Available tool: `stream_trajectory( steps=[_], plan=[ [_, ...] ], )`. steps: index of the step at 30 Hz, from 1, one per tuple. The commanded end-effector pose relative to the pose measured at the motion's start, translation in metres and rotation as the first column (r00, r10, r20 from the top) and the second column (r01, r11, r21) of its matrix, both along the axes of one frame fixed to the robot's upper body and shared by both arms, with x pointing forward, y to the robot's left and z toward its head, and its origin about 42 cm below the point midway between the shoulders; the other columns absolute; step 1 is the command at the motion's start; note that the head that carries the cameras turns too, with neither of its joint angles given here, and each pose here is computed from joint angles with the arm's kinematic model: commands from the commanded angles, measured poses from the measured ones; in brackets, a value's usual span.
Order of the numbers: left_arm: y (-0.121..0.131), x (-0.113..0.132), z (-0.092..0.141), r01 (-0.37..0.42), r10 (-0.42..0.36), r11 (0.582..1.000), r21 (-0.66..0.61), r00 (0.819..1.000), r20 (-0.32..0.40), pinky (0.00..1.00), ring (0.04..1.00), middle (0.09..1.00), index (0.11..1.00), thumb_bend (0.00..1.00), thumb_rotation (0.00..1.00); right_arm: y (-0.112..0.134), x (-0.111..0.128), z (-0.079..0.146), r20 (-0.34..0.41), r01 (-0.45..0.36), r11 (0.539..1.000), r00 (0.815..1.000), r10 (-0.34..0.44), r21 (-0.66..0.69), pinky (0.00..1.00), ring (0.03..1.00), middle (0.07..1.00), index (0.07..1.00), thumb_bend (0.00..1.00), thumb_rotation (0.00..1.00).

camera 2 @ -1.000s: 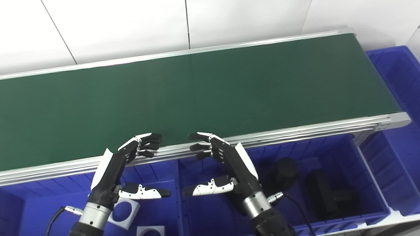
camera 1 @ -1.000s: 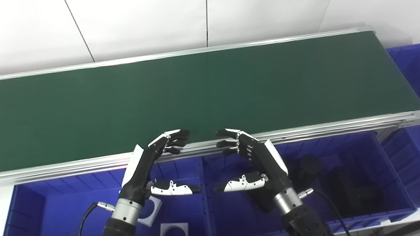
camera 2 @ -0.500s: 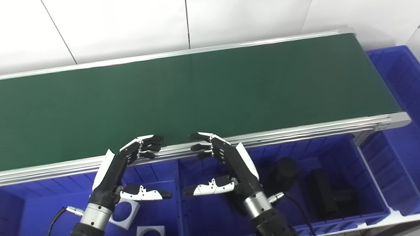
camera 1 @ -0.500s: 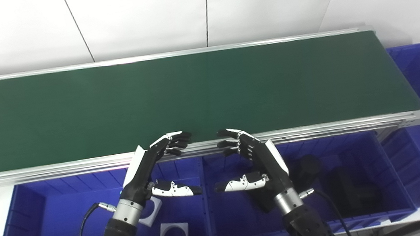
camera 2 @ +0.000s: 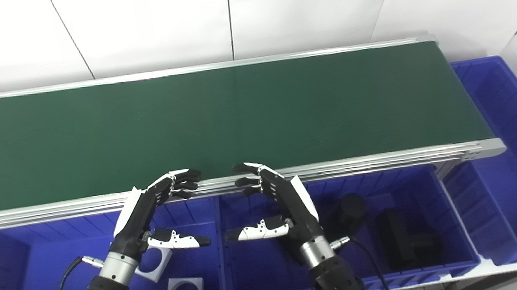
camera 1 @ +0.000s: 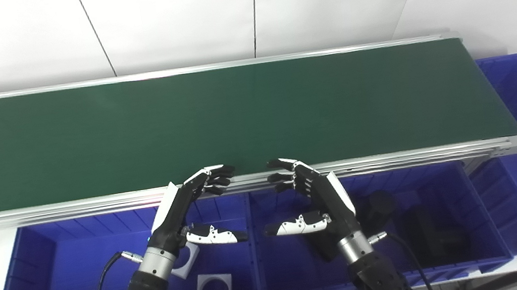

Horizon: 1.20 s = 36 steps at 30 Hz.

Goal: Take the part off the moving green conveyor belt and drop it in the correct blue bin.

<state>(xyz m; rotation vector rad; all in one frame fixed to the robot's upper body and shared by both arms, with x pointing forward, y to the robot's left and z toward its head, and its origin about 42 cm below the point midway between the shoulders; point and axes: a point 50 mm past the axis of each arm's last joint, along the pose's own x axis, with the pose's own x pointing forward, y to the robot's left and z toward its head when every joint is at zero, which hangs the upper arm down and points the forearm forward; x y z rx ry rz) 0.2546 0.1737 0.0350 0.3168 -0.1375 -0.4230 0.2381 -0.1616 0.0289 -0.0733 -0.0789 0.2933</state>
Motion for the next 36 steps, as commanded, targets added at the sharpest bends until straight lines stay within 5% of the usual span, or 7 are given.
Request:
stream_trajectory(
  steps=[1, 36],
  plan=[
    [-0.0006, 0.0079, 0.0133, 0.007, -0.005, 1.000, -0.023, 0.997, 0.075, 0.64, 0.713, 0.753, 0.744, 0.91, 0.00, 0.0023, 0.0067, 0.0104, 0.047, -0.001, 1.000, 0.999, 0.000, 0.021, 0.64, 0.727, 0.827, 0.748, 0.84, 0.04],
    [-0.0003, 0.0074, 0.0138, 0.007, -0.005, 1.000, -0.026, 0.997, 0.077, 0.64, 0.714, 0.752, 0.743, 0.91, 0.00, 0.0040, 0.0042, 0.0081, 0.041, -0.002, 1.000, 0.999, 0.001, 0.027, 0.64, 0.729, 0.830, 0.747, 0.84, 0.03]
  ],
)
